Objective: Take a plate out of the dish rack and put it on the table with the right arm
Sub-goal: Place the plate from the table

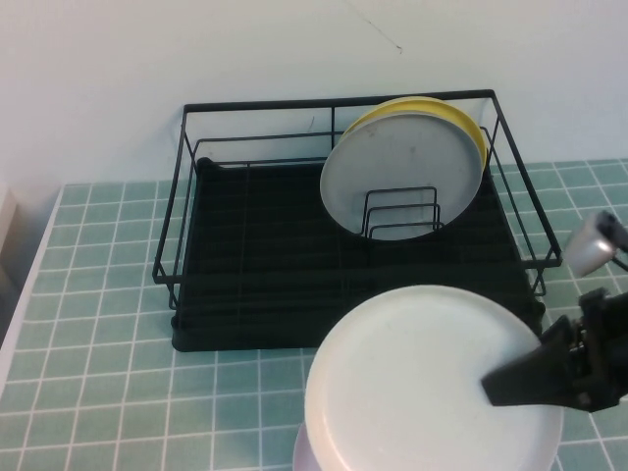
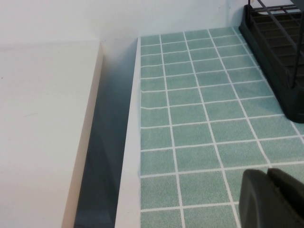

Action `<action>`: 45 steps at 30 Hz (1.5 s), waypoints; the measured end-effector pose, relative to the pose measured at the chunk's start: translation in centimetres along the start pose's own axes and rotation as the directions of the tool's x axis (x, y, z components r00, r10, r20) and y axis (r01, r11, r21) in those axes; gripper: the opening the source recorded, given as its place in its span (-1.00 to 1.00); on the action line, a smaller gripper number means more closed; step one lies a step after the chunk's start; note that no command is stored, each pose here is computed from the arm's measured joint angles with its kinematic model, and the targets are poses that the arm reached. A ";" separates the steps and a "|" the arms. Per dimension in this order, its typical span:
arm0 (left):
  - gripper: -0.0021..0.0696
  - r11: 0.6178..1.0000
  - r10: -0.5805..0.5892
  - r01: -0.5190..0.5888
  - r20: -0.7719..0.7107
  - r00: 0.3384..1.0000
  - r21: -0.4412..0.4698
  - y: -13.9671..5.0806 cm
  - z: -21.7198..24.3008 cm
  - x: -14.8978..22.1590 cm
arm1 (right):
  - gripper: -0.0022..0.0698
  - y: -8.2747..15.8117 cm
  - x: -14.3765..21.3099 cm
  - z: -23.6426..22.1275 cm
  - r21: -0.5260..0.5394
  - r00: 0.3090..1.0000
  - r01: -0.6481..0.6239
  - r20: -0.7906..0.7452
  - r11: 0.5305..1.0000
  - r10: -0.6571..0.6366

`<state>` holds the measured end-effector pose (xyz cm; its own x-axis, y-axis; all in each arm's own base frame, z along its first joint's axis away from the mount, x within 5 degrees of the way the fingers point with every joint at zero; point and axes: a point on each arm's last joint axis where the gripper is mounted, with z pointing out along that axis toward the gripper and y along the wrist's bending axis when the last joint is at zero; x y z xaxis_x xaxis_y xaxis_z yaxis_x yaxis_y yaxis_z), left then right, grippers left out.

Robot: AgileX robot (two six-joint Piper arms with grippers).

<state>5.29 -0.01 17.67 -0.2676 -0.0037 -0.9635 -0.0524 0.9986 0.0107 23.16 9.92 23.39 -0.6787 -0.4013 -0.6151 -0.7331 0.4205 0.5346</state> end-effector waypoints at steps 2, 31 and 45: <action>-0.95 1.000 0.000 0.000 0.000 1.000 0.000 0.0 0.0 0.0 | -0.59 -0.2 0.0 0.9 0.005 1.000 0.023 -0.018 1.000 -0.023; -0.95 1.000 0.000 0.000 0.000 1.000 0.000 0.0 0.0 0.0 | 0.23 -2.3 -0.1 5.5 0.075 0.987 0.111 -0.122 0.991 -0.101; -0.95 1.000 -0.002 0.002 0.000 1.000 0.001 0.0 0.0 0.0 | -0.08 -0.3 -7.3 0.6 0.049 0.903 0.280 -0.352 0.959 -0.245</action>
<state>5.29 -0.02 17.67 -0.2674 -0.0055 -0.9636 -0.0522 0.9986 0.0088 28.38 13.24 27.38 -0.4487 -0.7523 -0.4824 -0.8905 0.3308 0.3123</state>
